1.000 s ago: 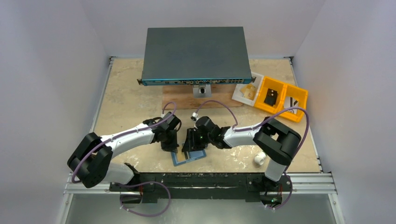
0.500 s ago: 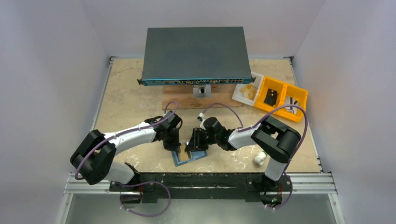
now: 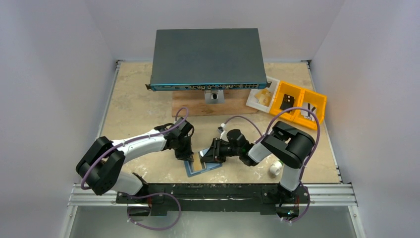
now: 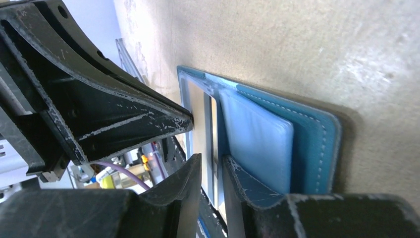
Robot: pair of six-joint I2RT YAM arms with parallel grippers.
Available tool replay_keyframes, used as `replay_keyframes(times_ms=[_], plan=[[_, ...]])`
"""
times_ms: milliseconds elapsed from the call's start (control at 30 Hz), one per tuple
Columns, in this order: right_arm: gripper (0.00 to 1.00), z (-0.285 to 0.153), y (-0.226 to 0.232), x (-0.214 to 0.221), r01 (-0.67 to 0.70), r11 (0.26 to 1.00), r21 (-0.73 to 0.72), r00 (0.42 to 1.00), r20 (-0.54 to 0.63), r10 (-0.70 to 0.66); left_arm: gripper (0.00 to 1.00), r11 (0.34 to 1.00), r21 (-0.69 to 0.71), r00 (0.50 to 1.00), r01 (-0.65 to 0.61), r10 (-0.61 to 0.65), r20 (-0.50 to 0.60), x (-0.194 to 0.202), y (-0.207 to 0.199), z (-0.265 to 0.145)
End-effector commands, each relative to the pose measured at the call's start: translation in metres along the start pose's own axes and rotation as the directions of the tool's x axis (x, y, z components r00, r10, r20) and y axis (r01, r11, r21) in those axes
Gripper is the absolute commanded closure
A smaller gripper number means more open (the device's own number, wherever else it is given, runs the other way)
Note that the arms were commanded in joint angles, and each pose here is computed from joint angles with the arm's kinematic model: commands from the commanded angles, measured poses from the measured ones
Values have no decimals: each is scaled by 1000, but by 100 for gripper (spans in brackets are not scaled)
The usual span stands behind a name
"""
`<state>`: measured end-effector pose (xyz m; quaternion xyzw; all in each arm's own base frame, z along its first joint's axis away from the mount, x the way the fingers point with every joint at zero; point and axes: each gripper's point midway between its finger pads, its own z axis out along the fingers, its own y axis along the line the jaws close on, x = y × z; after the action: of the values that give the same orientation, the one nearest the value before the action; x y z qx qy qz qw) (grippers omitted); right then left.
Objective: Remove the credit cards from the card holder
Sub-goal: Remove the credit card from the card holder.
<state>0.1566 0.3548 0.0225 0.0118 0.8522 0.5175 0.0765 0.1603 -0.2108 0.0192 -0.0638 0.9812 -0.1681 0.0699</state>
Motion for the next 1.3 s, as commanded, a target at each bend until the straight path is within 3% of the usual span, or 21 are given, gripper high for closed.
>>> replay_keyframes(times_ms=[0, 267, 600, 1267], plan=[[78, -6, 0, 2, -51, 997, -54, 999, -5, 51, 100, 988, -154, 1000, 6, -10, -21, 13, 40, 18], [82, -9, -1, 2, -80, 993, -89, 997, 6, 81, 100, 989, -147, 1000, 4, -6, -17, 12, 39, 17], [100, -8, -2, 1, -82, 993, -89, 996, 11, 83, 100, 990, -141, 1000, -1, -2, -17, 12, 37, 14], [100, -19, -24, -9, -73, 995, 62, 993, 92, 67, 100, 975, -220, 1000, -14, 12, -11, 10, 54, 4]])
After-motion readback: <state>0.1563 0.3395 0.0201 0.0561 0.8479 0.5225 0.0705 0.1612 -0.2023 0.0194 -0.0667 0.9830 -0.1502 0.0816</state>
